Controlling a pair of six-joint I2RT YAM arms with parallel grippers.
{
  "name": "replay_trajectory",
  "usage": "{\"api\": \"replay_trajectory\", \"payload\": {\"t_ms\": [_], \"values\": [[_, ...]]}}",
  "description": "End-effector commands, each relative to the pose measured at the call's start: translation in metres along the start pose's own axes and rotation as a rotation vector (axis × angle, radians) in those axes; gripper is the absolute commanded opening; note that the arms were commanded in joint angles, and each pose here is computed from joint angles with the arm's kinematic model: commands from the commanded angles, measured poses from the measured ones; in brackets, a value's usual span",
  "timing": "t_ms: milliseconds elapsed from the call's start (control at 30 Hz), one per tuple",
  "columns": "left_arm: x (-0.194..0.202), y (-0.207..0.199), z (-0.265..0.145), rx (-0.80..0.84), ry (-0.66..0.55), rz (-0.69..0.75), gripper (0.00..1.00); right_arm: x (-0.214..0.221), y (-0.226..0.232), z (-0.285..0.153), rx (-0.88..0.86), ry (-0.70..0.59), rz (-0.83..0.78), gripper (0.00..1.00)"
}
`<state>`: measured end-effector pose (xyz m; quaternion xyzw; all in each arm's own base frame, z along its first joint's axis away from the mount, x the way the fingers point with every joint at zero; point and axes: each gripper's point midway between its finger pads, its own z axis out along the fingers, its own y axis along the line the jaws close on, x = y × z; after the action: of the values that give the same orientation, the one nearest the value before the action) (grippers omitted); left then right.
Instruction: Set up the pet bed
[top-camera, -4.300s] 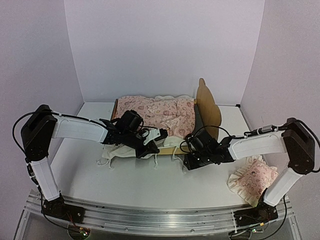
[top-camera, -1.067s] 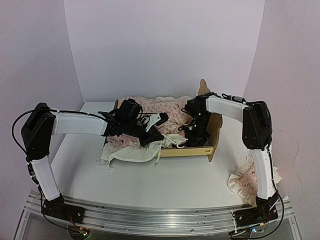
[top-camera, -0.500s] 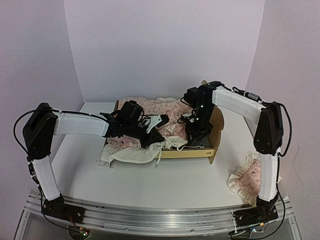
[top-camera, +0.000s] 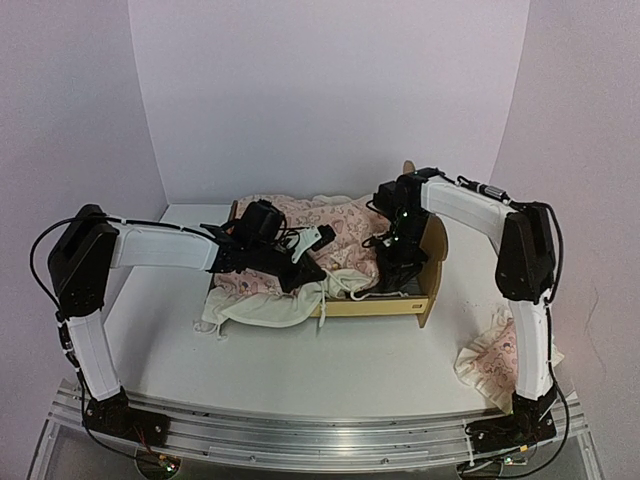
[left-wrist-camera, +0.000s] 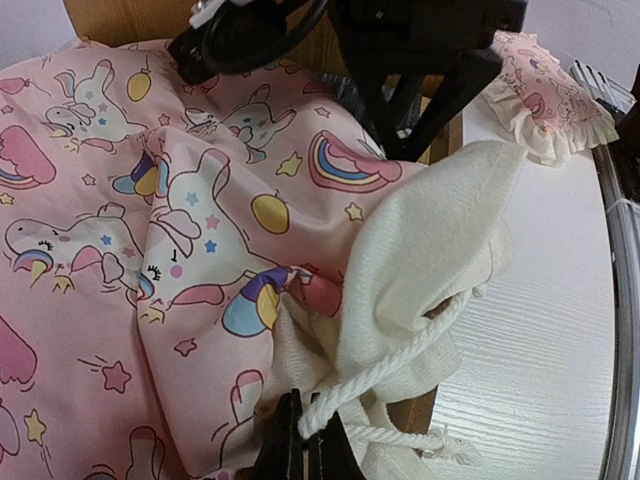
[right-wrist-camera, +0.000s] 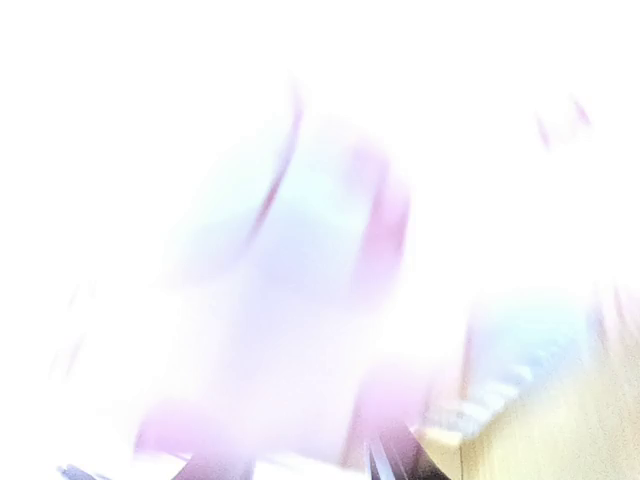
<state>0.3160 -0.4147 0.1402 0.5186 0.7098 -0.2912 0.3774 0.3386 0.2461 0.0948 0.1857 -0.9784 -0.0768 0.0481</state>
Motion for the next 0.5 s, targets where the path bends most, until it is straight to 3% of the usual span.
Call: {"api": "replay_trajectory", "payload": {"t_ms": [0, 100, 267, 467], "values": [[-0.020, 0.013, 0.002, -0.039, -0.049, -0.012, 0.00, 0.030, -0.005, 0.019, 0.001, 0.201, 0.073, 0.35], [-0.023, 0.021, 0.004, -0.064, -0.069, -0.020, 0.00, 0.046, -0.010, 0.032, 0.030, 0.289, 0.066, 0.32], [-0.023, 0.031, 0.005, -0.081, -0.076, -0.038, 0.00, 0.064, 0.002, 0.031, -0.048, 0.371, 0.026, 0.01], [-0.026, 0.031, 0.002, -0.084, -0.086, -0.018, 0.00, 0.068, 0.039, -0.002, -0.255, 0.329, -0.019, 0.00]]}}
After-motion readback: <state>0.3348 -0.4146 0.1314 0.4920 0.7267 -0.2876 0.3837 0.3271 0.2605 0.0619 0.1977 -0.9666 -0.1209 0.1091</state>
